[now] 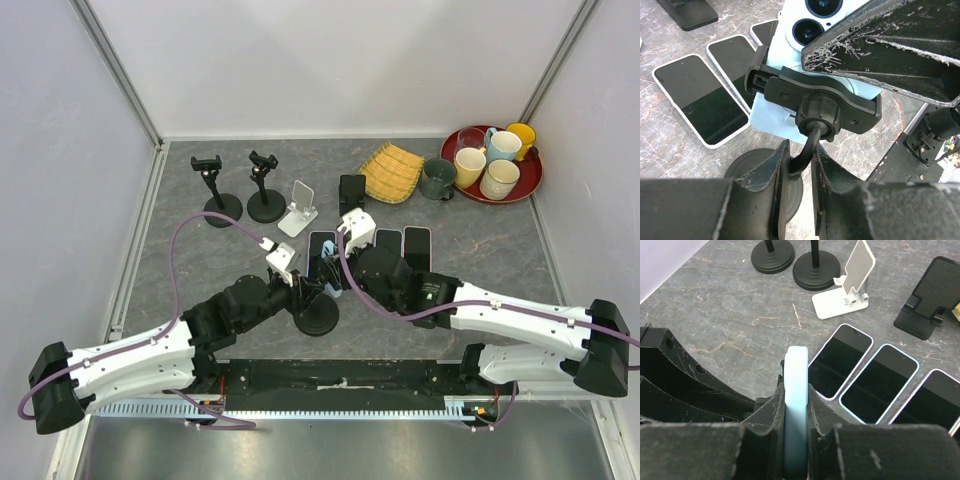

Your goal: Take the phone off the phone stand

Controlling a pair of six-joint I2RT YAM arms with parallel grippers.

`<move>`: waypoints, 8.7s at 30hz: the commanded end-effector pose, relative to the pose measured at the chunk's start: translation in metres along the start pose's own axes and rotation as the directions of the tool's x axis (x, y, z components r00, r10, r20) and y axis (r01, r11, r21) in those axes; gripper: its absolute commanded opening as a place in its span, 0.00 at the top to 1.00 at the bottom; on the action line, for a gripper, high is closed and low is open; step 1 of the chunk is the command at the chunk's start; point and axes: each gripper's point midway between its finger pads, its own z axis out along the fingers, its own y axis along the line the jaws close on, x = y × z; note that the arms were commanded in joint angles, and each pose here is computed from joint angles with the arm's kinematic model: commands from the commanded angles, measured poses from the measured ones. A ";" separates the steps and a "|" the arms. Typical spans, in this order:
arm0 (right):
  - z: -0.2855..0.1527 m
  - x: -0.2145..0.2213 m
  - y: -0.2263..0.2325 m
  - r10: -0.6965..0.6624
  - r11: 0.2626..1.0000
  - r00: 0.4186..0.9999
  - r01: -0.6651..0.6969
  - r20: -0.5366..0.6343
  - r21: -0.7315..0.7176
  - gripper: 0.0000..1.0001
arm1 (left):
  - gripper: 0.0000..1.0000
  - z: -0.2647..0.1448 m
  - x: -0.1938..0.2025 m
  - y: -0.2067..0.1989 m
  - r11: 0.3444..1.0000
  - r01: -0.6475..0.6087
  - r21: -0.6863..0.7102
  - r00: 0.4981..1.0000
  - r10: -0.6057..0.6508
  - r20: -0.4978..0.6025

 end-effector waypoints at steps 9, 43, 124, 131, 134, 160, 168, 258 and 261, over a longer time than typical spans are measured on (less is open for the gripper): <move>-0.026 -0.005 -0.024 0.092 0.982 0.995 -0.095 0.026 0.160 1.00 | 0.98 -0.011 0.012 0.068 0.948 0.069 -0.309 0.996 -0.050 0.069; -0.025 -0.014 -0.030 -0.065 0.997 0.997 0.063 0.048 0.045 1.00 | 0.49 -0.019 -0.015 0.019 0.991 -0.130 0.018 0.964 0.122 0.235; -0.005 -0.026 -0.076 0.059 0.964 0.994 -0.079 0.087 0.253 1.00 | 0.98 0.026 0.034 0.010 0.989 -0.129 0.074 0.990 0.124 0.070; 0.020 -0.029 -0.045 -0.023 0.996 0.994 0.013 0.107 0.089 1.00 | 0.98 0.027 0.032 -0.030 0.937 -0.203 0.283 0.979 0.187 0.080; 0.029 -0.027 -0.033 -0.041 0.999 0.992 0.038 0.119 0.030 1.00 | 0.98 0.025 0.029 -0.037 0.924 -0.211 0.318 0.977 0.192 0.091; -0.003 0.002 -0.050 0.115 0.992 0.993 -0.117 0.028 0.053 0.40 | 0.98 0.021 0.019 0.009 0.992 -0.108 0.063 0.987 0.100 0.129; 0.003 0.005 -0.036 0.219 0.975 0.973 -0.221 0.071 0.025 0.40 | 0.98 0.026 0.015 0.006 0.993 -0.093 0.066 0.988 0.083 0.132; -0.068 0.048 -0.344 0.220 0.361 0.962 0.072 -0.160 0.930 1.00 | 0.98 -0.037 -0.011 0.095 0.956 0.063 -0.288 0.958 0.023 0.287; -0.068 0.053 -0.365 0.234 0.284 0.952 0.125 -0.195 0.951 1.00 | 0.98 -0.040 -0.014 0.096 0.954 0.066 -0.292 0.956 0.024 0.294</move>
